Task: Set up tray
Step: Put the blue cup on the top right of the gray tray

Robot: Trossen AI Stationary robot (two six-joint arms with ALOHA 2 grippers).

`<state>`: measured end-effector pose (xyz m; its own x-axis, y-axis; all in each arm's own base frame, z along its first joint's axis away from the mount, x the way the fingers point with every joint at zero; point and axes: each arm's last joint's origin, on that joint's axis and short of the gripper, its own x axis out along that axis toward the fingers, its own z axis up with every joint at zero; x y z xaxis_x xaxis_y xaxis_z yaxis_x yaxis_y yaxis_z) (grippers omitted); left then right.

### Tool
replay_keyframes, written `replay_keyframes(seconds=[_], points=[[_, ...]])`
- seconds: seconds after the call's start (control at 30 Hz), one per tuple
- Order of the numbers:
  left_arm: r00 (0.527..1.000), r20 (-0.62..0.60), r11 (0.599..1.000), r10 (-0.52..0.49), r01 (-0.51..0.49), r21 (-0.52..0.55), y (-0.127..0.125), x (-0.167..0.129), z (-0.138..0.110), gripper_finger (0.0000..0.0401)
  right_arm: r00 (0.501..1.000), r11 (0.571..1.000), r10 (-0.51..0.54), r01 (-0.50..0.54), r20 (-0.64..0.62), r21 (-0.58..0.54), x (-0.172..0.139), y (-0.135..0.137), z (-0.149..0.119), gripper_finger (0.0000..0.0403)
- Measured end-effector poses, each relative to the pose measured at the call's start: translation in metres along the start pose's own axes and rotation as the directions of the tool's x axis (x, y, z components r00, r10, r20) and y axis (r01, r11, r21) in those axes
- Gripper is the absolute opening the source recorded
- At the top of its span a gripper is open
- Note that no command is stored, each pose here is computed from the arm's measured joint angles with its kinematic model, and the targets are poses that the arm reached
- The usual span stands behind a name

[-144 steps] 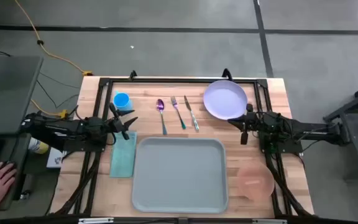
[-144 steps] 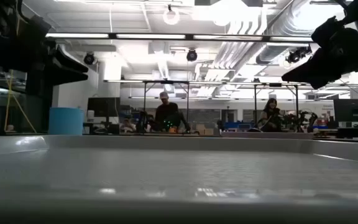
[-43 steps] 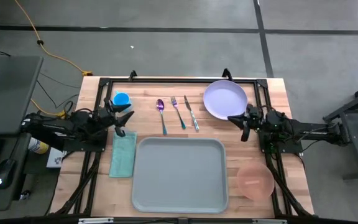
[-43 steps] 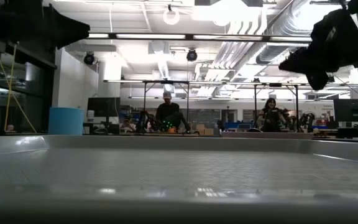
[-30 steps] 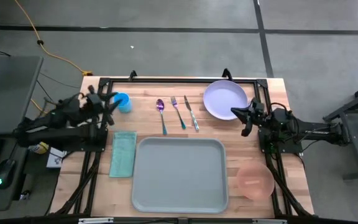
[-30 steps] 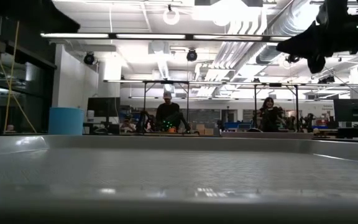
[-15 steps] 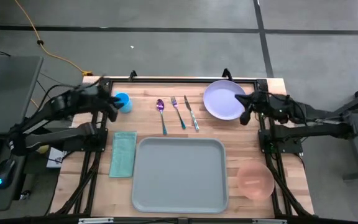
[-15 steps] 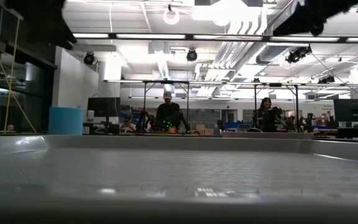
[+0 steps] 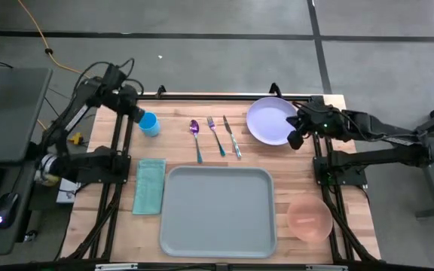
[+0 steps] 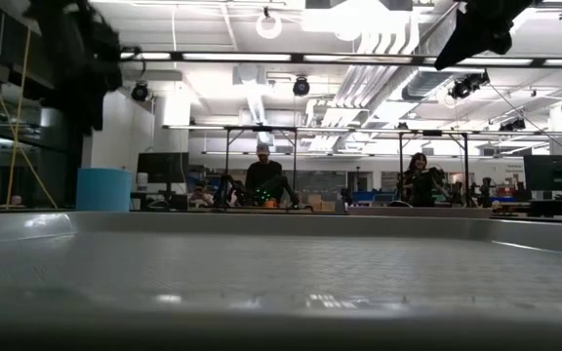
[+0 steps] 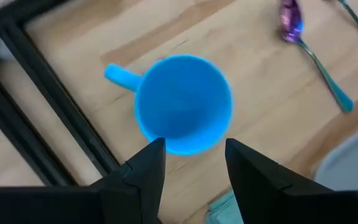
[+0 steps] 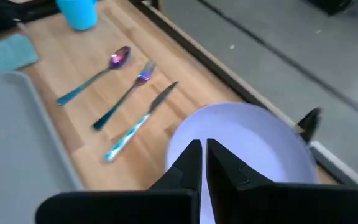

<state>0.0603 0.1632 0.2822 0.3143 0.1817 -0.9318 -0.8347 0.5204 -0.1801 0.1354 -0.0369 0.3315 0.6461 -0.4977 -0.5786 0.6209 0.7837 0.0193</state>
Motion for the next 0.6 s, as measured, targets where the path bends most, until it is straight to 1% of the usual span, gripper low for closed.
replay_keyframes(seconds=[0.07, 0.17, 0.3, 0.43, 0.5, 0.57, 0.6], points=[[0.998, -0.051, 0.998, -0.032, 0.028, -0.061, 0.011, 0.009, 0.004, 0.02, 1.0, 1.0, 0.017, -0.017, -0.014, 0.02, 0.001, 0.001, -0.001, 0.0], [0.994, -0.098, 0.998, -0.039, 0.035, -0.044, 0.016, 0.019, 0.009, 0.02, 0.999, 0.999, 0.041, -0.04, -0.021, 0.02, 0.001, 0.002, -0.001, 0.0], [0.997, -0.07, 0.999, -0.018, 0.016, -0.035, 0.014, 0.016, 0.009, 0.02, 0.999, 0.999, 0.046, -0.046, -0.018, 0.001, 0.001, 0.002, -0.001, 0.0], [0.998, -0.063, 0.999, -0.009, 0.006, -0.047, 0.013, 0.017, 0.009, 0.02, 1.0, 1.0, 0.027, -0.027, -0.01, -0.001, 0.001, 0.001, -0.001, 0.0], [0.997, -0.07, 0.999, 0.021, -0.024, -0.047, 0.014, 0.017, 0.009, 0.02, 1.0, 1.0, 0.021, -0.021, 0.0, 0.001, 0.001, 0.001, 0.0, 0.0], [0.994, -0.085, 0.994, 0.065, -0.072, -0.079, 0.016, 0.017, 0.009, 0.02, 1.0, 1.0, 0.018, -0.018, 0.01, 0.004, 0.001, 0.001, 0.001, 0.0], [0.993, -0.091, 0.993, 0.07, -0.078, -0.089, 0.016, 0.017, 0.008, 0.02, 1.0, 1.0, 0.015, -0.015, 0.015, 0.004, 0.001, 0.001, 0.001, 0.0]])
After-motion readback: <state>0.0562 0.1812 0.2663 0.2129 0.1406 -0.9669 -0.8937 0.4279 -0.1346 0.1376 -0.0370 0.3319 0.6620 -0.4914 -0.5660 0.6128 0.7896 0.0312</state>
